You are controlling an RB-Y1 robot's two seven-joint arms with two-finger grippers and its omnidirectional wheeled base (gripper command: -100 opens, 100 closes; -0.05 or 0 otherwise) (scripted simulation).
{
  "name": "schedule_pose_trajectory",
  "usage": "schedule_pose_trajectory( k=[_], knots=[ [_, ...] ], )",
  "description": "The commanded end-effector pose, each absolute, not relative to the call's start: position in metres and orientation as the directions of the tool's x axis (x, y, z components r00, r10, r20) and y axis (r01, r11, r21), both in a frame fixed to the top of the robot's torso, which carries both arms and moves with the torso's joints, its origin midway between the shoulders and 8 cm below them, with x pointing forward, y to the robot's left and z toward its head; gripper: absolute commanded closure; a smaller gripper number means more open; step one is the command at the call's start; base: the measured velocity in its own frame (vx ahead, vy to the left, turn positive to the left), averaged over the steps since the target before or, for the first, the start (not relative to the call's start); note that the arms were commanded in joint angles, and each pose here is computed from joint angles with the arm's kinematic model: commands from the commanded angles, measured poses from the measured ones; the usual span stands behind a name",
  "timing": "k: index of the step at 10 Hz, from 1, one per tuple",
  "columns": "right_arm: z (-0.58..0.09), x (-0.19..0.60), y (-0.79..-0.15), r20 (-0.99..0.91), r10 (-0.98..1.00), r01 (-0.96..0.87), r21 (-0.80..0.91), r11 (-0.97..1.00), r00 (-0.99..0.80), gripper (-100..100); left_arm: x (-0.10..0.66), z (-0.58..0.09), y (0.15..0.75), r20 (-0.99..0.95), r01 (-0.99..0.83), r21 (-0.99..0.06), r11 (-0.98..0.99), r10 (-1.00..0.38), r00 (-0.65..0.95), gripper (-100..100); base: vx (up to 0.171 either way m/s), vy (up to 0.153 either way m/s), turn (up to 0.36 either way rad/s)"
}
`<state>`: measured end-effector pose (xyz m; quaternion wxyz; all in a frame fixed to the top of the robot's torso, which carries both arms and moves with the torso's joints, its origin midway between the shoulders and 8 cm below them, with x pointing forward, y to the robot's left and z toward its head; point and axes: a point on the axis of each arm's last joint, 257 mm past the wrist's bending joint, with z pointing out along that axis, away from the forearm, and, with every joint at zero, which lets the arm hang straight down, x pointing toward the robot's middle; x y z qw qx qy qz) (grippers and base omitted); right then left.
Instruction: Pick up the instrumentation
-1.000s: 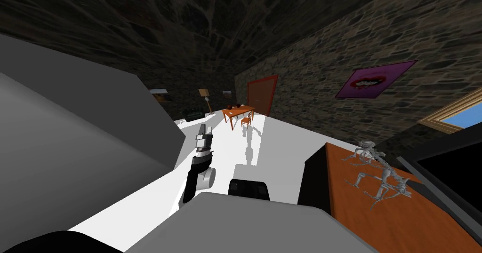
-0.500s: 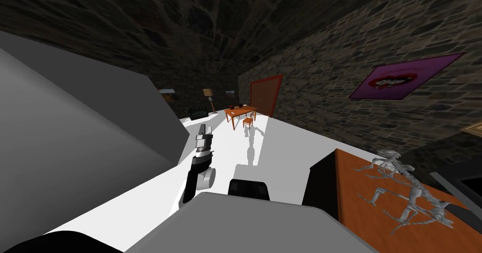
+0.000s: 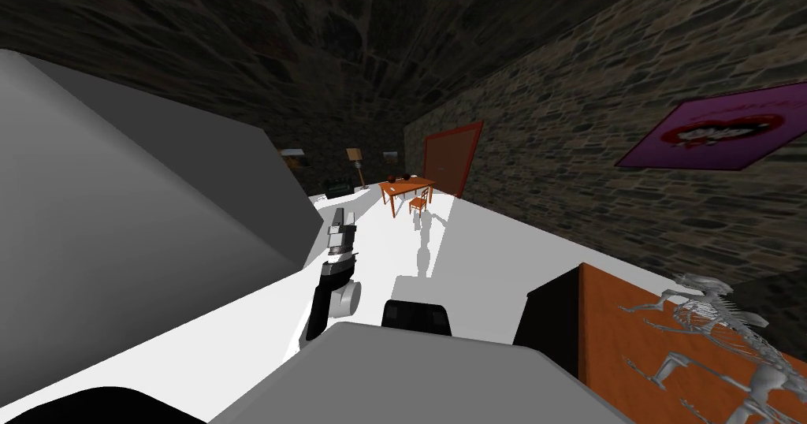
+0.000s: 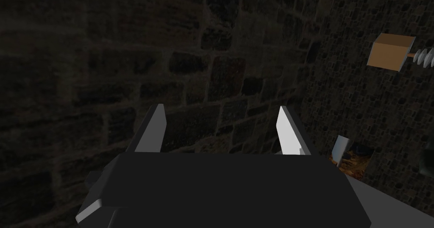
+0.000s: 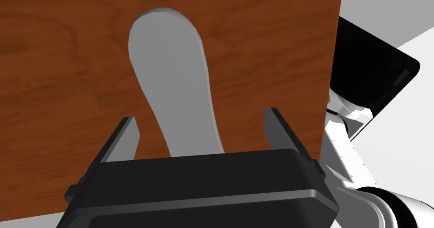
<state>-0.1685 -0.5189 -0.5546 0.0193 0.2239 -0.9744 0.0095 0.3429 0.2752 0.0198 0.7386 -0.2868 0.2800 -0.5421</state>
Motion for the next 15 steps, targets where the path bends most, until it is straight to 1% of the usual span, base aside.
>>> schedule_pose_trajectory(
  k=[1,2,3,4,5,11,12,15],
  knots=[
    [-0.557,-0.158,-0.515,0.024,-0.479,-0.479,0.001,0.878,-0.877,-100,0.343,0.02,0.275,-0.103,0.64,-0.727,0.248,-0.961,0.255,0,0.02,-0.068,0.07],
    [-0.563,-0.147,-0.503,-0.002,-0.505,-0.505,0.016,0.863,-0.863,-100,0.343,0.02,0.275,-0.103,0.64,-0.727,0.248,-0.961,0.255,0,0.011,-0.048,0.063],
    [-0.561,-0.153,-0.507,0.012,-0.487,-0.487,0.007,0.873,-0.873,-100,0.343,0.02,0.275,-0.103,0.64,-0.727,0.248,-0.961,0.255,0,0.004,-0.021,0.017],
    [-0.562,-0.152,-0.506,0.009,-0.492,-0.492,0.009,0.871,-0.871,0,0.343,0.02,0.275,-0.102,0.64,-0.727,0.248,-0.961,0.255,0,0.0,0.0,0.0],
    [-0.569,-0.149,-0.501,0.009,-0.473,-0.472,0.009,0.881,-0.881,-100,0.343,0.02,0.275,-0.102,0.64,-0.727,0.248,-0.961,0.255,0,-0.052,-0.014,0.143],
    [-0.586,-0.14,-0.489,0.009,-0.436,-0.436,0.009,0.9,-0.9,-100,0.343,0.02,0.275,-0.102,0.64,-0.727,0.247,-0.961,0.255,0,-0.056,0.0,0.102],
    [-0.586,-0.14,-0.489,0.009,-0.434,-0.434,0.009,0.901,-0.901,100,0.343,0.02,0.275,-0.102,0.64,-0.727,0.248,-0.961,0.255,0,0.0,0.0,0.0],
    [-0.586,-0.141,-0.487,0.008,-0.434,-0.434,0.012,0.901,-0.901,100,0.343,0.02,0.275,-0.102,0.64,-0.727,0.248,-0.961,0.255,0,0.0,0.0,0.0]
  ],
)
